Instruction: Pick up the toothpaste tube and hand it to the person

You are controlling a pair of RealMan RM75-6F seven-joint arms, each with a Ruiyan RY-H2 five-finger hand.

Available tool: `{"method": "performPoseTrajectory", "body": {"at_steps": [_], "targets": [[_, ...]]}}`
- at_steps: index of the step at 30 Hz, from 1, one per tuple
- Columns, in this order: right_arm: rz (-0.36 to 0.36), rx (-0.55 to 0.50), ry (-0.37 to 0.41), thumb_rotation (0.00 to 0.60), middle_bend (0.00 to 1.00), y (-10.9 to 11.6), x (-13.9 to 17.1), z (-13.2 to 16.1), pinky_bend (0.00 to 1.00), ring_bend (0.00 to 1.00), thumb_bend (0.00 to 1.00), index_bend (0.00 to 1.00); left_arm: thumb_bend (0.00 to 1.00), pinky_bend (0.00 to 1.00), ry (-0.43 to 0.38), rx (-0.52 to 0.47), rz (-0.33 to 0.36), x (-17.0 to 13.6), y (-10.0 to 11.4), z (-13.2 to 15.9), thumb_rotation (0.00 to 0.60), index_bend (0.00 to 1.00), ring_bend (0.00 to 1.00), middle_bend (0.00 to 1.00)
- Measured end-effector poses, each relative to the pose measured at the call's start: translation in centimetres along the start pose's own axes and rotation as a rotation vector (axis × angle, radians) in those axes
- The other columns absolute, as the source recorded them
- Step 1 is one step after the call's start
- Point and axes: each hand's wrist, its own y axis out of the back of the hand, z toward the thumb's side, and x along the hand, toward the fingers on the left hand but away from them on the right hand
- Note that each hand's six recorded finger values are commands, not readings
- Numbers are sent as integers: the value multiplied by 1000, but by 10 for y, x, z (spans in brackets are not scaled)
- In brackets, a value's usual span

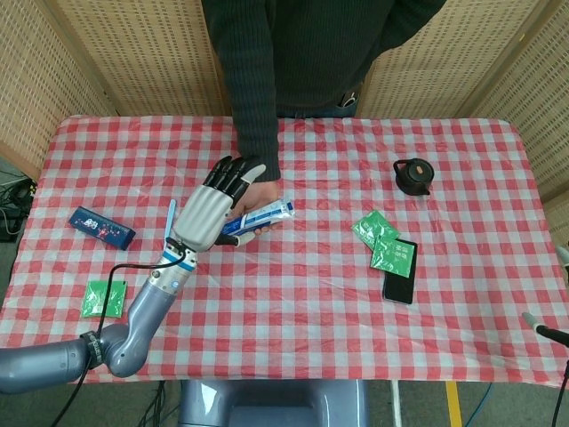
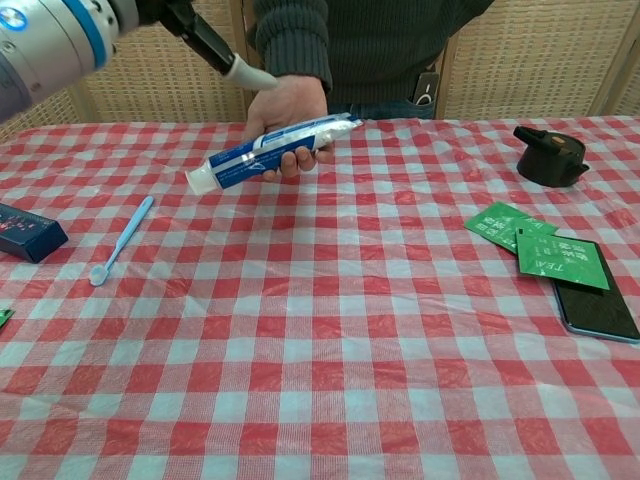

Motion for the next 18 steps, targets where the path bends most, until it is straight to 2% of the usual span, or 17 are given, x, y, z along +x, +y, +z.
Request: {"method": "performPoseTrajectory", "body": {"at_steps": [4,9,13,18], "targets": [[2,-4,5,600,0,0,1,2,0,0,0,0,0,0,4,60,53,-26,34,-18,600,0,0,0],[1,-9,9,600,0,0,2,3,0,0,0,0,0,0,93,146,42,-79,60,-59,600,0,0,0],[-1,-8,23,600,0,1,3,7,0,0,0,0,0,0,257,171,-15,-145,59,-106,600,0,0,0],[-3,-5,31,600,0,1,5,9,0,0,0,0,0,0,438,191,-82,-219,55,-149,600,0,0,0]]}}
